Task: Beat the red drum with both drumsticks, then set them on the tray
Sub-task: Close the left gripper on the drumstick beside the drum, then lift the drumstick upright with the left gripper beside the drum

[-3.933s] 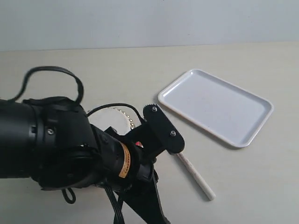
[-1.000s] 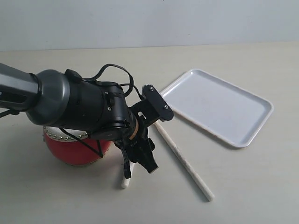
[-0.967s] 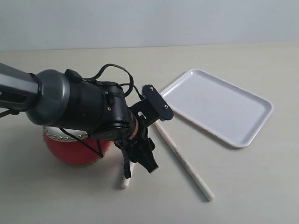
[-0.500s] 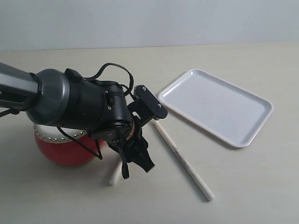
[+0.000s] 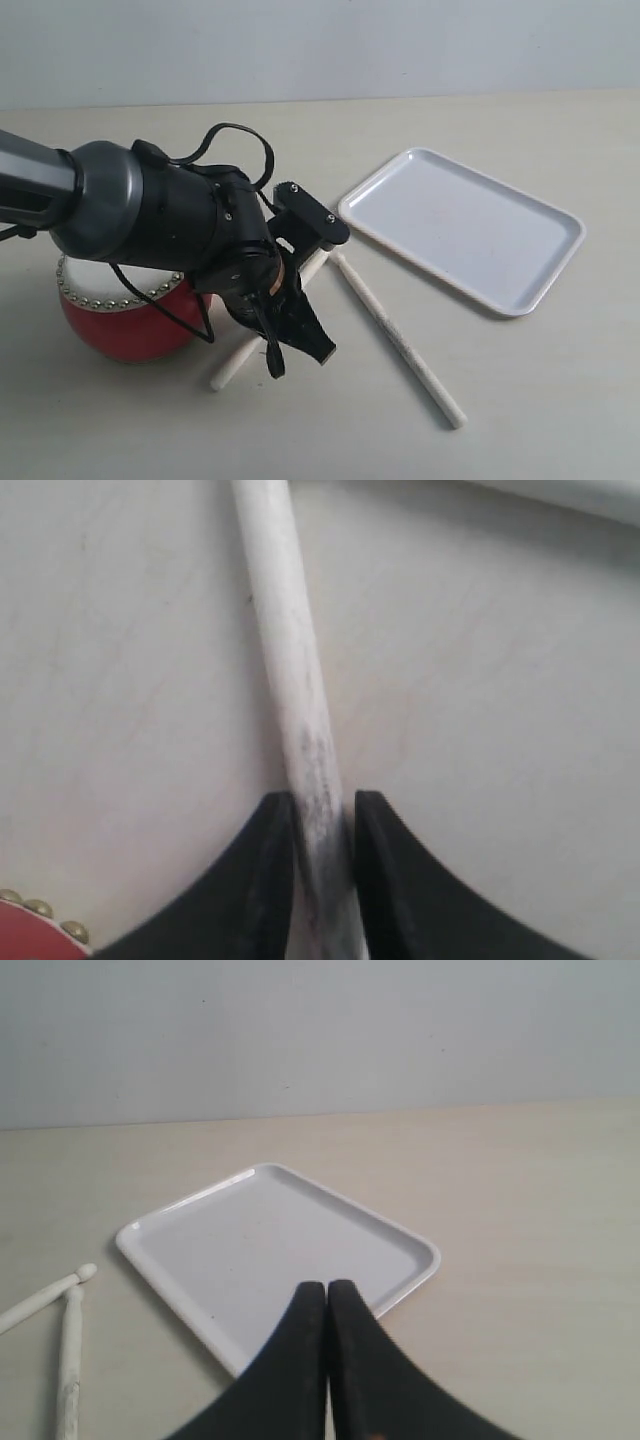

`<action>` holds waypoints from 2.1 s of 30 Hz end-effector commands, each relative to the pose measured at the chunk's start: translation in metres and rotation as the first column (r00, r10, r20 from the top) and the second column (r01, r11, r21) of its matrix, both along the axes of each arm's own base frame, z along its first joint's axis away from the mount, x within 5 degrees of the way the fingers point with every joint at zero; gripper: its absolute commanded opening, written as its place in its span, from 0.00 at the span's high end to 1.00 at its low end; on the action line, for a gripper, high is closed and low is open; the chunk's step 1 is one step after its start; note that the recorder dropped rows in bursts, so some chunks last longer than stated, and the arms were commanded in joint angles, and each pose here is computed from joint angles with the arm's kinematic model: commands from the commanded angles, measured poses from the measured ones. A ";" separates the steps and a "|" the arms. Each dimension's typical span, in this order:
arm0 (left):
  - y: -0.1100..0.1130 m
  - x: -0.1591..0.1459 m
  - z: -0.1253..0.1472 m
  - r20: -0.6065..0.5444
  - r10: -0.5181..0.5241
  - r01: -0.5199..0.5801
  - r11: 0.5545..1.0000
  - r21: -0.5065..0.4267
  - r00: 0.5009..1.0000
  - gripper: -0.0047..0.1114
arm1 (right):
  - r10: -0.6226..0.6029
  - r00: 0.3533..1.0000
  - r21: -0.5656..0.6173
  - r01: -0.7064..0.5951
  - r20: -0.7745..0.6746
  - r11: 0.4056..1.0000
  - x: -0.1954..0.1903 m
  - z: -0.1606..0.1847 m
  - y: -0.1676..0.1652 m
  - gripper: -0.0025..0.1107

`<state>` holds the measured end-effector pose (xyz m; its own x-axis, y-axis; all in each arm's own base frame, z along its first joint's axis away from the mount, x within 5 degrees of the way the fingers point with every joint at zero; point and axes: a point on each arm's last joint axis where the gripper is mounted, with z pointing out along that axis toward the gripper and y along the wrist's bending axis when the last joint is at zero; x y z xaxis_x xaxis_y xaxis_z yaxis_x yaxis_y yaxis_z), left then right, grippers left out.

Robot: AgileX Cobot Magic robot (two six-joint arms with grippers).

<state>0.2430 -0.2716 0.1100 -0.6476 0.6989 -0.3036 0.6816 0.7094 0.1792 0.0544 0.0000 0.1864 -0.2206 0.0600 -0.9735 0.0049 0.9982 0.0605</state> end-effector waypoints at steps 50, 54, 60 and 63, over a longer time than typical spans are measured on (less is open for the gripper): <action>0.051 -0.040 0.160 0.355 0.067 0.168 0.790 -0.590 0.932 0.96 | -0.006 1.000 -0.008 0.006 0.005 1.000 0.000 -0.001 0.000 0.98; 0.076 -0.067 0.170 0.404 0.071 0.231 0.725 -0.649 0.912 0.96 | -0.006 1.000 -0.008 0.006 0.005 1.000 0.000 -0.001 0.000 0.98; 0.115 -0.107 0.162 0.448 0.071 0.290 0.671 -0.683 0.891 0.96 | 0.007 0.995 -0.068 0.000 0.098 0.998 0.001 0.008 -0.001 0.98; 0.129 -0.121 0.161 0.476 0.078 0.322 0.641 -0.697 0.876 0.96 | 0.005 0.965 0.005 -0.006 0.264 1.000 0.002 0.023 0.001 0.98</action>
